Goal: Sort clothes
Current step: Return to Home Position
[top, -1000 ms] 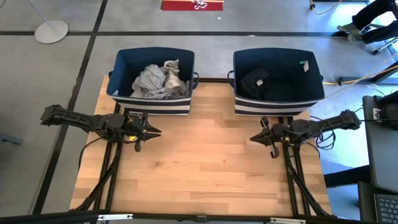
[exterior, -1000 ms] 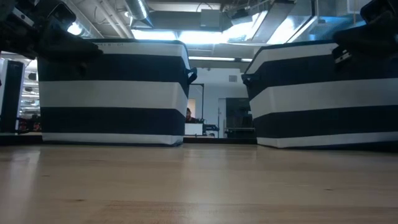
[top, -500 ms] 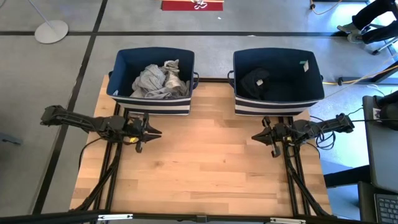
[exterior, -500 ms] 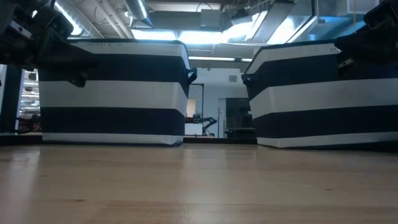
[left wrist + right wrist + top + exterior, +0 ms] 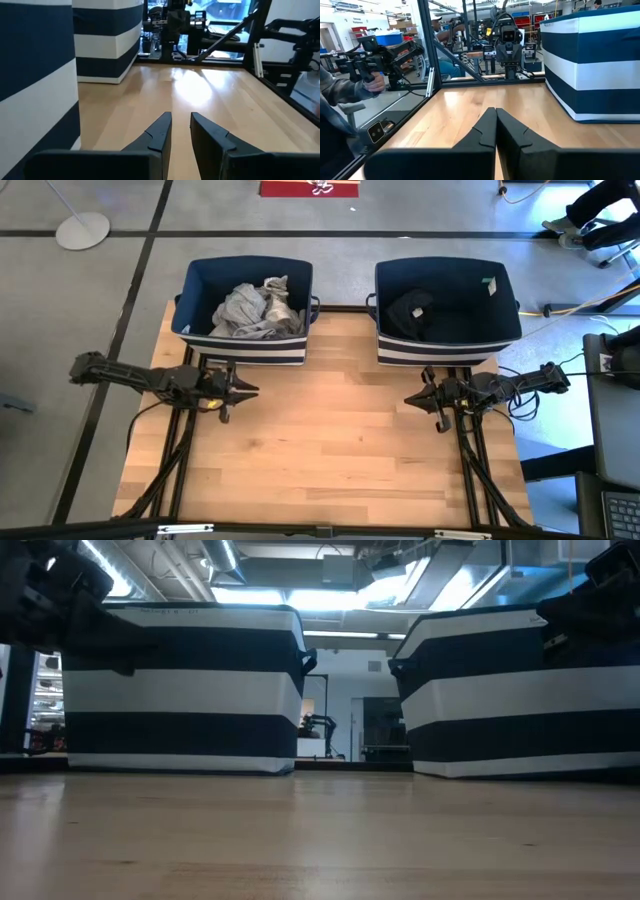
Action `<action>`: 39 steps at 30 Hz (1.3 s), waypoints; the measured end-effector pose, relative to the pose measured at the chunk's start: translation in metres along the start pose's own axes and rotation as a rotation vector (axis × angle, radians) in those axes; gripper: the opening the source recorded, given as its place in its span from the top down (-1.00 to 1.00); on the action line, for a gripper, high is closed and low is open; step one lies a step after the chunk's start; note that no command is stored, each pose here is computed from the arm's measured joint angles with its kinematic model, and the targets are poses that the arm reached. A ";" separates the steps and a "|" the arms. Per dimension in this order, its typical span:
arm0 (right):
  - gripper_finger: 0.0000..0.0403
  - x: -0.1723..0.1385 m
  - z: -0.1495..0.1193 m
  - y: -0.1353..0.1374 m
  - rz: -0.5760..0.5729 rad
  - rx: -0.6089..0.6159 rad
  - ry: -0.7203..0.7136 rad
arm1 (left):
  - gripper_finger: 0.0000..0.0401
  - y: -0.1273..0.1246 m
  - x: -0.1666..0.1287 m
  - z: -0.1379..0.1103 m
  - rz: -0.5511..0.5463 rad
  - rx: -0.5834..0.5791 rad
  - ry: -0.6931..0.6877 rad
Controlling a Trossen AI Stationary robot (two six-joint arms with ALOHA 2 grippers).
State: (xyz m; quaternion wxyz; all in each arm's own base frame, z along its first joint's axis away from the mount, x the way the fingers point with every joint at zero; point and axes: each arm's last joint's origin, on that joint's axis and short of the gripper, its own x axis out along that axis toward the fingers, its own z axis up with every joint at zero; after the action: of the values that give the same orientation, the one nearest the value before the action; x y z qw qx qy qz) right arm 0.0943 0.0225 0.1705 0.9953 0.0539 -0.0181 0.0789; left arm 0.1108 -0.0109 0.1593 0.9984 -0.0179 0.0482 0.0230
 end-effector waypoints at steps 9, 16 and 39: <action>0.96 0.000 0.000 0.000 0.000 0.000 -0.002 | 0.70 0.003 -0.010 0.005 0.046 -0.016 -0.082; 0.96 0.000 0.000 0.000 0.000 0.000 -0.005 | 0.70 0.003 -0.012 0.007 0.035 -0.043 -0.105; 0.96 0.000 0.000 0.000 -0.001 0.001 -0.009 | 0.70 0.003 -0.012 0.007 0.034 -0.041 -0.104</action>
State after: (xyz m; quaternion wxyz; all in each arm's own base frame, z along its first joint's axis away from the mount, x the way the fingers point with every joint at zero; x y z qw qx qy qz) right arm 0.0944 0.0225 0.1707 0.9952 0.0546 -0.0224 0.0784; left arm 0.0992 -0.0081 0.1673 0.9985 -0.0360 -0.0040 0.0419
